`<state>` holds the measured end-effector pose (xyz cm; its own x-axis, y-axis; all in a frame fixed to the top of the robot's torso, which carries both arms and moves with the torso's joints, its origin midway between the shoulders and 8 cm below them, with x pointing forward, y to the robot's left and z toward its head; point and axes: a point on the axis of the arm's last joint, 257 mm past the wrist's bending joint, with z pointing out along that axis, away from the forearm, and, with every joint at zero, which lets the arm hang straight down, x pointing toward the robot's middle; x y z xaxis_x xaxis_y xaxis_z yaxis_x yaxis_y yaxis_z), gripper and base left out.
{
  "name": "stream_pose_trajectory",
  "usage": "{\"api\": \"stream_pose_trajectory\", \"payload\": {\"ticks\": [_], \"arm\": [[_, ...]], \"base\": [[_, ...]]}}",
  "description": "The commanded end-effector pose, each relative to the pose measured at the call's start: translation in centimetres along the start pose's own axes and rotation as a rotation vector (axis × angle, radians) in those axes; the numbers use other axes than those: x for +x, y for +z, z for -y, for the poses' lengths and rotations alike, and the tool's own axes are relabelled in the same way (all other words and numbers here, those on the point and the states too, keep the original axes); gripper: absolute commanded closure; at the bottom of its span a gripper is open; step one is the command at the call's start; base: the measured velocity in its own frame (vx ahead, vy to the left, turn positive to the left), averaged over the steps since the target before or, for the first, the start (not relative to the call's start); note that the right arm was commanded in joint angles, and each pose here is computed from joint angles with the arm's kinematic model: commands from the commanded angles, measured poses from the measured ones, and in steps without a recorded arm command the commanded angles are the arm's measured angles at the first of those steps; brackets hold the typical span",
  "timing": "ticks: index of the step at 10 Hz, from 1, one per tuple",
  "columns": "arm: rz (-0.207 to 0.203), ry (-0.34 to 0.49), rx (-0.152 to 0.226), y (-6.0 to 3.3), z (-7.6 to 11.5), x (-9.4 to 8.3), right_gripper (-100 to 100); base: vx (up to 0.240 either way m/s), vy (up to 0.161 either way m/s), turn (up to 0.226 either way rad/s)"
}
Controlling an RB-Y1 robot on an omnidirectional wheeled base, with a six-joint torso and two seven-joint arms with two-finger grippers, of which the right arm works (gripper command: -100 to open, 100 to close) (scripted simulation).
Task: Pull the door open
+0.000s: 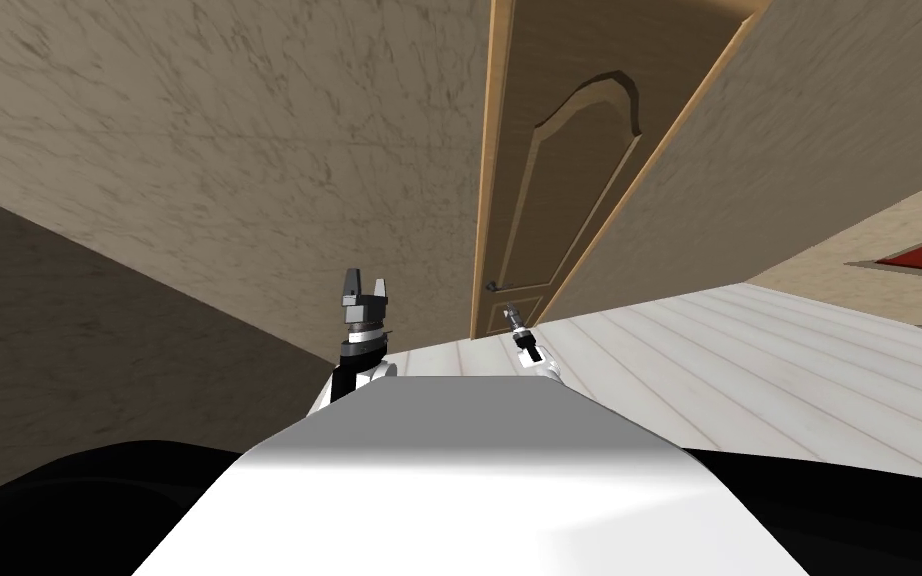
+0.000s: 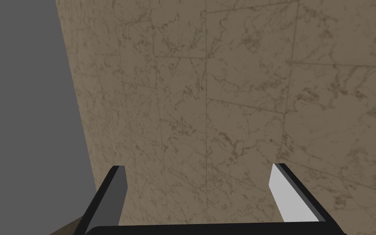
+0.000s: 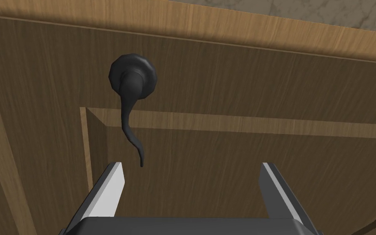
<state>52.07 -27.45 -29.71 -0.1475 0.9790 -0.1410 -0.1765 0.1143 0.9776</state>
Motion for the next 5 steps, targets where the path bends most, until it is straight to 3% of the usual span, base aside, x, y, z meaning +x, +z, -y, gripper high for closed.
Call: {"api": "stream_pose_trajectory", "payload": {"ticks": [1,5], "arm": [[-0.003,0.005,0.025,-0.13,1.0,-0.1,-100],[-0.012,0.021,0.087,-0.27,3.4,-0.5,-100]], "base": [[0.057,-0.037,0.007],[0.086,-0.053,0.025]]}}
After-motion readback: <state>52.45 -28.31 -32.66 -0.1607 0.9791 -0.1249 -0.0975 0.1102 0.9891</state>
